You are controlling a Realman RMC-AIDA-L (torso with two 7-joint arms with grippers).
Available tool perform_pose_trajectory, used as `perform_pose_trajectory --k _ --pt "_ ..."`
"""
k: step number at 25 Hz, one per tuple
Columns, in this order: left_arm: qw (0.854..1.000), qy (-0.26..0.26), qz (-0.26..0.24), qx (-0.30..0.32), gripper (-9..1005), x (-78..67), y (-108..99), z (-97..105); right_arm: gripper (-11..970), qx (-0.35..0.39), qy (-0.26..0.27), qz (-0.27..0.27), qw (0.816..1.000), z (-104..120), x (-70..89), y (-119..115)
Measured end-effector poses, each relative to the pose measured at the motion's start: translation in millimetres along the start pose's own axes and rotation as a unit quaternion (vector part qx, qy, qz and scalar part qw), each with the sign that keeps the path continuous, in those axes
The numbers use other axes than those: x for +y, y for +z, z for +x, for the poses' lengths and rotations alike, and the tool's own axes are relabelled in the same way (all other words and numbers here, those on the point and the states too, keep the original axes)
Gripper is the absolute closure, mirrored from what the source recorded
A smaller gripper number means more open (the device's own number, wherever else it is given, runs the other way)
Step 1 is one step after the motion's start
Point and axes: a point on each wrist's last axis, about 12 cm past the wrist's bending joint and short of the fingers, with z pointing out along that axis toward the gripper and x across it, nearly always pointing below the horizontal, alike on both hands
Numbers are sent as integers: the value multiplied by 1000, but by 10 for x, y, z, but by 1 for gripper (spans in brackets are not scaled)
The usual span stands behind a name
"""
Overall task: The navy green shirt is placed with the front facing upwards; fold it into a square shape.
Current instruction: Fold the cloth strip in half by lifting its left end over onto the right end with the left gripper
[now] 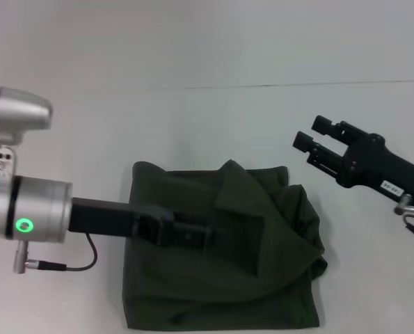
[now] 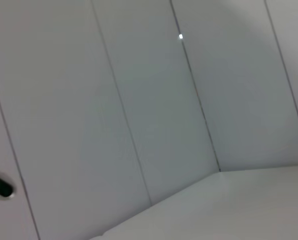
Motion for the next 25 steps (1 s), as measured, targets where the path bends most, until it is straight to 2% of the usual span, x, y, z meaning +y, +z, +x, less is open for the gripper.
perform_pose_trajectory --k 3,11,17,25 --pt "999 40 -16 25 72 24 101 -9 335 -7 -12 -9 1000 -58 -8 -97" --pt "990 109 -55 63 73 45 393 -19 334 -10 -2 -1 1000 -49 -9 -263" --pt "990 115 -43 72 76 3 478 -53 334 -7 1 1 1000 -21 2 -306" --pt "988 118 3 102 77 -110 765 -9 335 -5 3 4 1000 -10 1 -323"
